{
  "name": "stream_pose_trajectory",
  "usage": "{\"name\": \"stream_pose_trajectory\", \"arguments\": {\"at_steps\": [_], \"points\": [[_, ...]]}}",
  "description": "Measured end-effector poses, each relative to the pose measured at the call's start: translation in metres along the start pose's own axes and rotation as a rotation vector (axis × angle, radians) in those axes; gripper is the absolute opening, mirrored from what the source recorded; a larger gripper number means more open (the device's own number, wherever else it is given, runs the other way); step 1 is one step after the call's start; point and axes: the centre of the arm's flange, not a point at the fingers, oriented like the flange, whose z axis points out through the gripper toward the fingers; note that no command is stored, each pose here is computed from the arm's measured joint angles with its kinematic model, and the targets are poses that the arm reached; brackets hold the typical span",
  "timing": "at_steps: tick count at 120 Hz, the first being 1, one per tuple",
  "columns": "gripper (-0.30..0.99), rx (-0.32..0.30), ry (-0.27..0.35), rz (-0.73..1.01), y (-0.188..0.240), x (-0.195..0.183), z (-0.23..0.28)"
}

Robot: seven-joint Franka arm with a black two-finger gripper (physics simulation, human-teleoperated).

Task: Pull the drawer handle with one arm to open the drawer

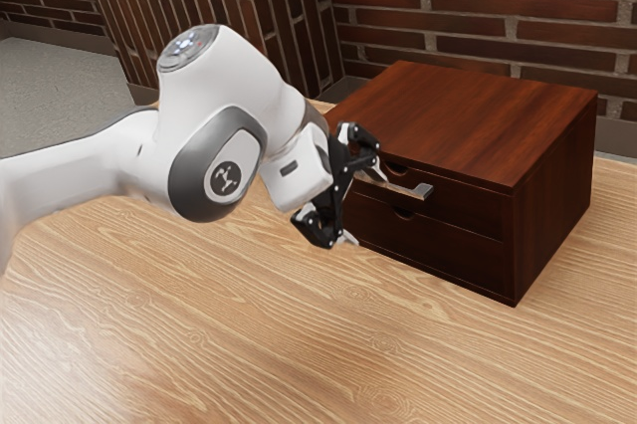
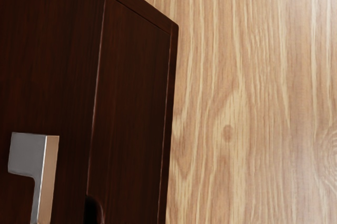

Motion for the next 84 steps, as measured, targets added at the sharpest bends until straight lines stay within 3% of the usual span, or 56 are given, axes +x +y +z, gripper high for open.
{"name": "stream_pose_trajectory", "arguments": {"at_steps": [84], "points": [[0.69,0.025,-0.001,-0.032,-0.005,-0.023,0.031]]}}
